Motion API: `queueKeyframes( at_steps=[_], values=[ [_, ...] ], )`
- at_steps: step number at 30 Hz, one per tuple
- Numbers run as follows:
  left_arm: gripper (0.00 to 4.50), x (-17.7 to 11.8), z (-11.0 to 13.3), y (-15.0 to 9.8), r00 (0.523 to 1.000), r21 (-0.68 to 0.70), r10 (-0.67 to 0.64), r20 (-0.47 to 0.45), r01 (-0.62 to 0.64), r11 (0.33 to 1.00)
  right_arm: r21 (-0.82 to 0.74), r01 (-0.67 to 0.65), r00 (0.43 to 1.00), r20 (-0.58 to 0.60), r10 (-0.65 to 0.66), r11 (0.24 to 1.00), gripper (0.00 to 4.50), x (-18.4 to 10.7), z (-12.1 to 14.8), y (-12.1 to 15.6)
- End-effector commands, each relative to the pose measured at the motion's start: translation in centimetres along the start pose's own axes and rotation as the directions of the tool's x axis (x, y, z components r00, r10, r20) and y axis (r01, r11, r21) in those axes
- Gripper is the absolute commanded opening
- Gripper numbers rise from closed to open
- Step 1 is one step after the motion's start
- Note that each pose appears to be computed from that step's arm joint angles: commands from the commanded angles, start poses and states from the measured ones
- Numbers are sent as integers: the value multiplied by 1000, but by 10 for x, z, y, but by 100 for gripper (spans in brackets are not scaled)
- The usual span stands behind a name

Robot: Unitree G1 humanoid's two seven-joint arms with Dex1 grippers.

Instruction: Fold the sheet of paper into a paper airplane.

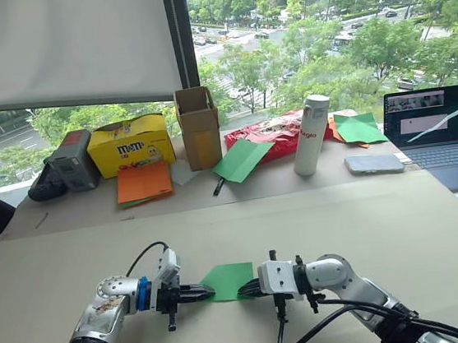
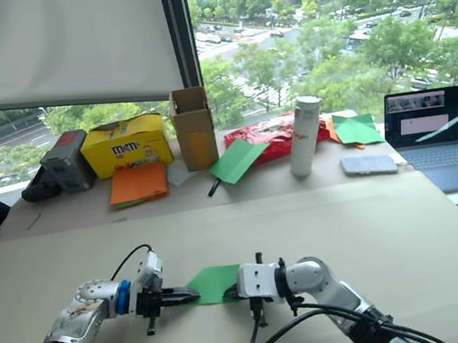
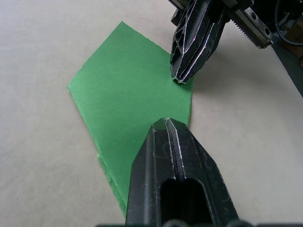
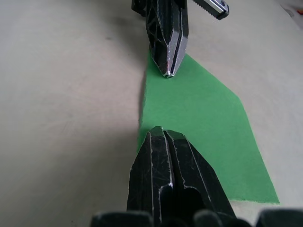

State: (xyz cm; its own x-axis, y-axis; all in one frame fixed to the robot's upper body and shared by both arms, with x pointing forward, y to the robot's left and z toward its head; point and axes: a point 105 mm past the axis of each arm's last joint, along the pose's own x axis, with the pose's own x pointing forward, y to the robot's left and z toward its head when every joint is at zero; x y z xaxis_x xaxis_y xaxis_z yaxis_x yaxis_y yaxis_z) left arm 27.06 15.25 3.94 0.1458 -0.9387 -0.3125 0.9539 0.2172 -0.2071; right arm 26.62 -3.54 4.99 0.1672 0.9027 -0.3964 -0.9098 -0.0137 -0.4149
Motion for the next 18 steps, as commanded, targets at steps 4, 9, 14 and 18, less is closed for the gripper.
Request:
queueKeyframes(
  at_steps=[4, 9, 14, 18],
  values=[
    [2, -7, -29, -6, 999, -93, 30, -31, -33, 995, 284, 91, 994, 28, -104, 955, 0, -24, 3, -11],
    [0, -4, -30, -9, 1000, -94, 24, -14, -25, 995, 487, 124, 982, 65, -177, 865, 83, -53, 17, -28],
    [0, 2, -20, -13, 998, -102, 1, 64, 5, 995, 710, 153, 971, 21, -237, 687, 261, -63, 9, -46],
    [0, 5, -21, -14, 998, -100, -13, 59, 19, 995, 809, 134, 977, -13, -211, 572, 289, -50, 2, -49]
  ],
)
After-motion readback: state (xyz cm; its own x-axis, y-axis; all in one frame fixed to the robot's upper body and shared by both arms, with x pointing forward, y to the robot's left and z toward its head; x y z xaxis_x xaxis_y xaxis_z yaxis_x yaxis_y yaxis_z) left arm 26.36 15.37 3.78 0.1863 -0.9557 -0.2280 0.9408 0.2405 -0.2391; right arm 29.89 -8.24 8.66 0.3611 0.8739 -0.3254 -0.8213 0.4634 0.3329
